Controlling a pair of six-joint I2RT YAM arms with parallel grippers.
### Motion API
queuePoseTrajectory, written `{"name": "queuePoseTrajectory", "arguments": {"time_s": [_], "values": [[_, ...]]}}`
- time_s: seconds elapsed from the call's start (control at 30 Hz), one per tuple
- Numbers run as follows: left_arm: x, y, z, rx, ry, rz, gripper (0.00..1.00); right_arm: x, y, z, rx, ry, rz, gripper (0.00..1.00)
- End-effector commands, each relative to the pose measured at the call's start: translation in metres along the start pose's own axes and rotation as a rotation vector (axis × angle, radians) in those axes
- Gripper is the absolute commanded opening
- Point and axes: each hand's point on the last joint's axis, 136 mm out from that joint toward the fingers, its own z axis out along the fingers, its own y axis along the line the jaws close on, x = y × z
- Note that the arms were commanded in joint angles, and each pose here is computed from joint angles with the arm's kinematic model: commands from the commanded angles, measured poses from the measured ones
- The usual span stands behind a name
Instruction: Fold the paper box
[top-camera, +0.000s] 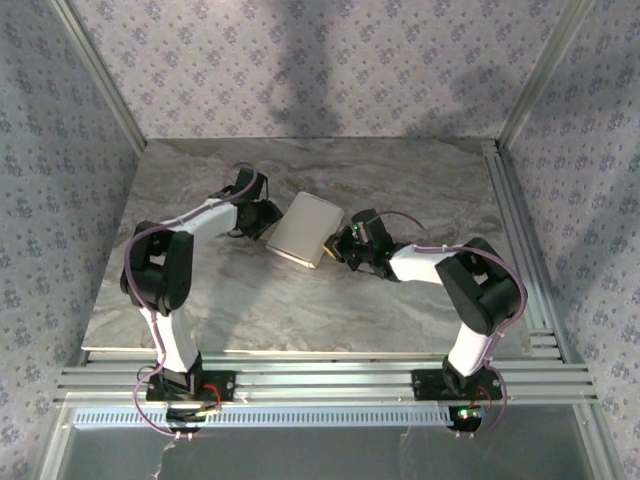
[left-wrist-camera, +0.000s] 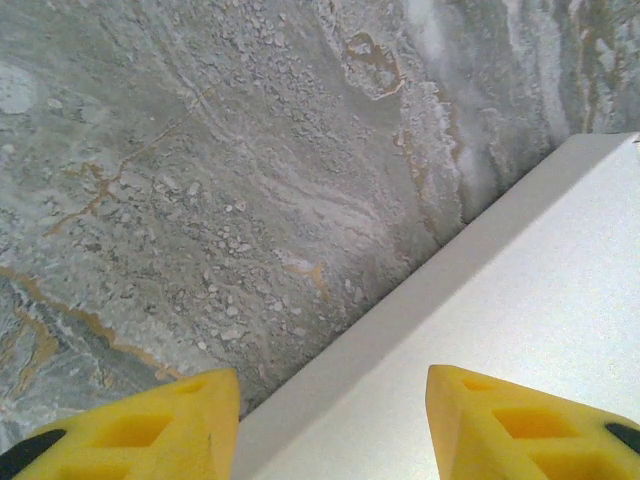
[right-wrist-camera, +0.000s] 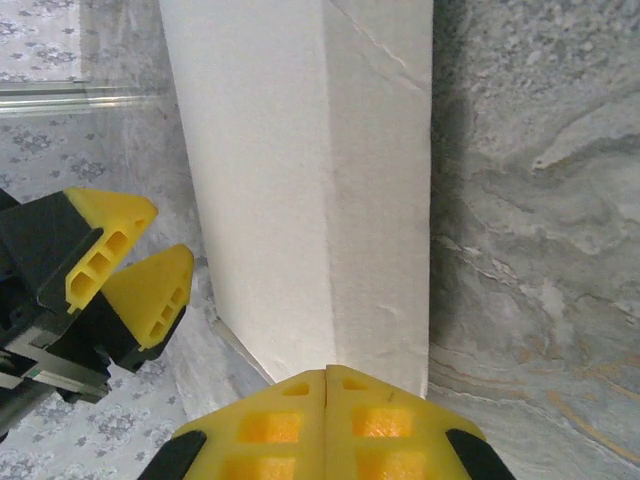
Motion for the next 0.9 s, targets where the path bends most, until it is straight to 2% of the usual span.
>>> {"name": "queuePoseTrajectory", "arguments": {"time_s": [0.0, 0.17, 0.3, 0.53, 0.87], "values": [[0.006, 0.010, 0.008, -0.038, 0.055, 0.021, 0.52, 0.005, -0.006, 0.007, 0.020, 0.022, -0.004, 0.01], [-0.001, 0.018, -0.007, -0.056, -0.003, 0.027, 0.52, 0.006, -0.012, 0.003, 0.026, -0.003, -0.020, 0.00], [-0.001, 0.020, -0.015, -0.061, -0.013, 0.046, 0.51, 0.028, -0.016, 0.005, 0.044, 0.046, -0.043, 0.00], [0.016, 0.028, 0.010, -0.047, 0.065, 0.033, 0.48, 0.046, -0.033, 0.006, 0.067, 0.053, -0.037, 0.00], [0.030, 0.032, 0.031, -0.039, 0.118, 0.019, 0.46, 0.034, -0.024, 0.033, 0.050, 0.077, -0.049, 0.00]]}}
